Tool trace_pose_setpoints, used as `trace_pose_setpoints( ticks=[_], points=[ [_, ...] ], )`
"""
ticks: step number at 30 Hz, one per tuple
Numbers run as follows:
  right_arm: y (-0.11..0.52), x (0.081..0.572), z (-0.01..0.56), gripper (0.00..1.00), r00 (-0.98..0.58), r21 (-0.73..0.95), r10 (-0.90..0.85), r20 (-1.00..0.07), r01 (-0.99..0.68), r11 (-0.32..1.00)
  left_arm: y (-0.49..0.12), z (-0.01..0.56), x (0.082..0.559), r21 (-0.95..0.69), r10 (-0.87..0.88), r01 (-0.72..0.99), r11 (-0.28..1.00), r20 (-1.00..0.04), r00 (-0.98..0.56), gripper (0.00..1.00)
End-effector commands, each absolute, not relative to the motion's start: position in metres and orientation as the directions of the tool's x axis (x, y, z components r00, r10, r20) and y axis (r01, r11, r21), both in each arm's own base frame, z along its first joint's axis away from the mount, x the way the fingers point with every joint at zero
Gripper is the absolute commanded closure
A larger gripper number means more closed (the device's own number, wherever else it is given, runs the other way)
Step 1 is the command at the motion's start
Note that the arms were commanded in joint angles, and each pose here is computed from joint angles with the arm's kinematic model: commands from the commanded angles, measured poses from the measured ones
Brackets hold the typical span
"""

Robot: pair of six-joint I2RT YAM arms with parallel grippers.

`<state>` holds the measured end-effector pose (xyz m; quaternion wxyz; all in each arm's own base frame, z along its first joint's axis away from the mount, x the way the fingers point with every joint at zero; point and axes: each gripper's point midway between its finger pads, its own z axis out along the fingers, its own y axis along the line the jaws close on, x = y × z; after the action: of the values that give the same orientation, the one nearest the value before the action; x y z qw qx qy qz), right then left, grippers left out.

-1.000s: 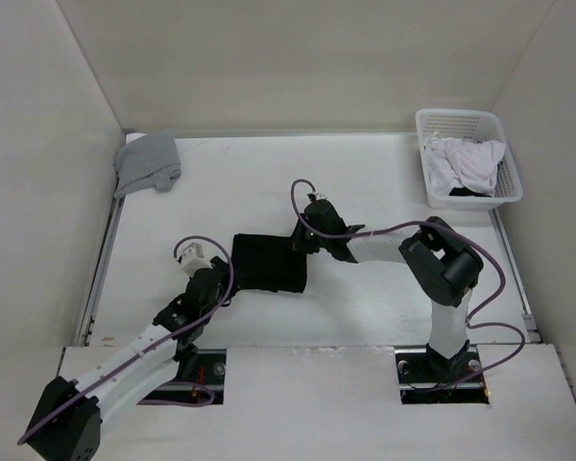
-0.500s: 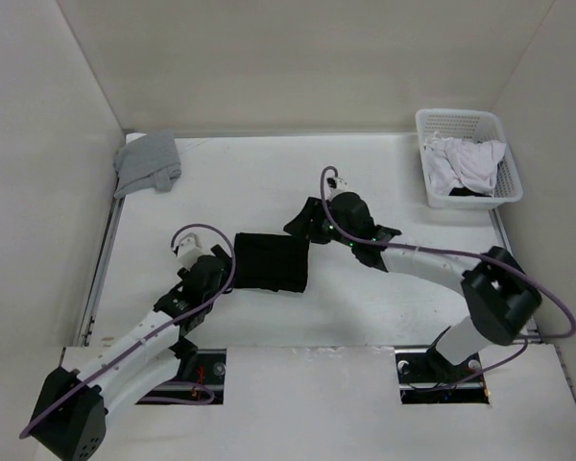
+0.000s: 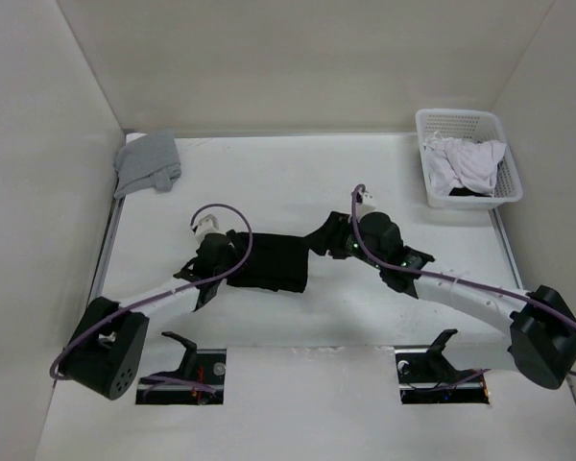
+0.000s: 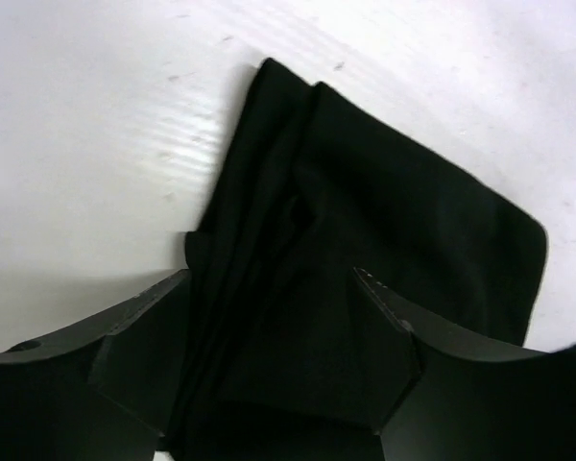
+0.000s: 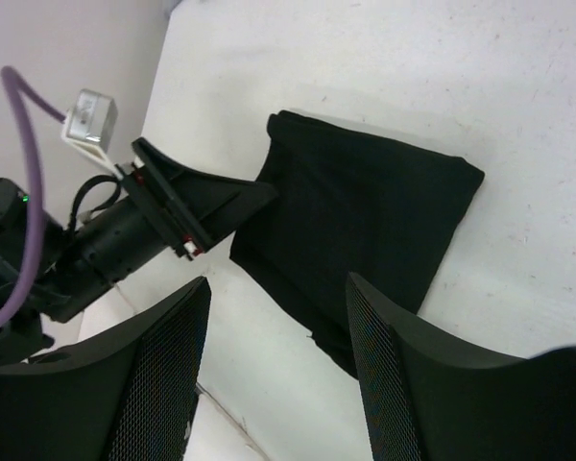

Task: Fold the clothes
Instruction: Fold the tank top, then neatly place the folded tank top to the corner

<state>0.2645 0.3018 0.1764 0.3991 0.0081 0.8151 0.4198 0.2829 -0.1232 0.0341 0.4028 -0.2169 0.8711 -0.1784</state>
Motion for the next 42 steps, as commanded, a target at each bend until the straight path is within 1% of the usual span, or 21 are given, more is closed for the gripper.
trace_pose_setpoints(
  ticks=[1, 2, 3, 7, 8, 10, 12, 16, 19, 23, 26, 27, 28, 29, 30, 31, 32, 34, 35, 38, 42],
  points=[
    [0.301, 0.268, 0.203, 0.37, -0.625, 0.692, 0.385, -0.679, -0.367, 0.622, -0.146, 0.03, 0.288, -0.512, -0.478, -0.145, 0.847, -0.611, -0.631, 0.4],
    [0.301, 0.268, 0.206, 0.37, -0.622, 0.693, 0.389, -0.68, -0.371, 0.618, -0.148, 0.026, 0.289, -0.509, -0.473, -0.144, 0.848, -0.608, -0.637, 0.44],
    [0.301, 0.267, 0.207, 0.37, -0.62, 0.693, 0.39, -0.681, -0.373, 0.617, -0.151, 0.023, 0.291, -0.509, -0.466, -0.136, 0.85, -0.606, -0.644, 0.5],
    [0.299, 0.265, 0.215, 0.37, -0.609, 0.696, 0.401, -0.685, -0.381, 0.609, -0.172, 0.026, 0.303, -0.538, -0.451, -0.075, 0.839, -0.612, -0.65, 0.84],
    [0.297, 0.264, 0.215, 0.37, -0.608, 0.696, 0.403, -0.684, -0.379, 0.61, -0.177, 0.03, 0.308, -0.543, -0.448, -0.058, 0.837, -0.621, -0.643, 0.9],
    [0.291, 0.262, 0.216, 0.37, -0.598, 0.696, 0.414, -0.686, -0.373, 0.614, -0.189, 0.046, 0.323, -0.564, -0.453, -0.019, 0.826, -0.642, -0.619, 0.96],
    [0.284, 0.257, 0.217, 0.37, -0.593, 0.695, 0.42, -0.687, -0.367, 0.618, -0.199, 0.07, 0.341, -0.584, -0.468, 0.014, 0.812, -0.665, -0.582, 1.0],
    [0.265, 0.251, 0.219, 0.37, -0.57, 0.693, 0.442, -0.692, -0.355, 0.627, -0.213, 0.142, 0.39, -0.609, -0.502, 0.107, 0.786, -0.73, -0.465, 1.0],
    [0.248, 0.257, 0.219, 0.36, -0.55, 0.69, 0.462, -0.696, -0.331, 0.644, -0.207, 0.193, 0.436, -0.622, -0.543, 0.133, 0.772, -0.753, -0.372, 1.0],
    [0.237, 0.262, 0.22, 0.35, -0.541, 0.68, 0.461, -0.703, -0.323, 0.658, -0.164, 0.247, 0.503, -0.63, -0.597, 0.097, 0.771, -0.766, -0.238, 1.0],
    [0.237, 0.262, 0.222, 0.35, -0.542, 0.673, 0.45, -0.71, -0.332, 0.661, -0.102, 0.27, 0.537, -0.634, -0.626, 0.023, 0.773, -0.767, -0.139, 1.0],
    [0.237, 0.262, 0.221, 0.35, -0.543, 0.67, 0.446, -0.711, -0.333, 0.663, -0.065, 0.274, 0.55, -0.643, -0.643, -0.032, 0.765, -0.76, -0.091, 1.0],
    [0.237, 0.262, 0.22, 0.35, -0.545, 0.669, 0.443, -0.712, -0.333, 0.664, -0.044, 0.275, 0.556, -0.655, -0.658, -0.065, 0.753, -0.75, -0.065, 0.99],
    [0.237, 0.262, 0.218, 0.35, -0.547, 0.668, 0.44, -0.712, -0.333, 0.666, -0.003, 0.266, 0.566, -0.674, -0.683, -0.145, 0.725, -0.73, -0.025, 0.95],
    [0.238, 0.262, 0.217, 0.35, -0.55, 0.667, 0.438, -0.711, -0.333, 0.666, 0.022, 0.257, 0.569, -0.687, -0.701, -0.198, 0.699, -0.713, -0.002, 0.91],
    [0.239, 0.263, 0.214, 0.35, -0.555, 0.667, 0.434, -0.71, -0.331, 0.667, 0.054, 0.242, 0.57, -0.701, -0.722, -0.271, 0.659, -0.691, 0.03, 0.82],
    [0.239, 0.262, 0.211, 0.35, -0.56, 0.669, 0.433, -0.706, -0.327, 0.668, 0.085, 0.228, 0.568, -0.712, -0.738, -0.34, 0.615, -0.671, 0.072, 0.71],
    [0.241, 0.262, 0.204, 0.35, -0.572, 0.67, 0.427, -0.701, -0.321, 0.669, 0.135, 0.199, 0.552, -0.721, -0.749, -0.457, 0.521, -0.643, 0.161, 0.45],
    [0.242, 0.262, 0.202, 0.35, -0.575, 0.67, 0.426, -0.699, -0.318, 0.671, 0.147, 0.188, 0.544, -0.724, -0.754, -0.489, 0.486, -0.63, 0.184, 0.4],
    [0.243, 0.262, 0.186, 0.34, -0.597, 0.669, 0.414, -0.688, -0.298, 0.681, 0.156, 0.181, 0.52, -0.76, -0.76, -0.489, 0.429, -0.596, 0.26, 0.38],
    [0.244, 0.262, 0.174, 0.34, -0.614, 0.667, 0.406, -0.677, -0.279, 0.691, 0.128, 0.194, 0.495, -0.799, -0.748, -0.445, 0.404, -0.569, 0.342, 0.34]
  ],
)
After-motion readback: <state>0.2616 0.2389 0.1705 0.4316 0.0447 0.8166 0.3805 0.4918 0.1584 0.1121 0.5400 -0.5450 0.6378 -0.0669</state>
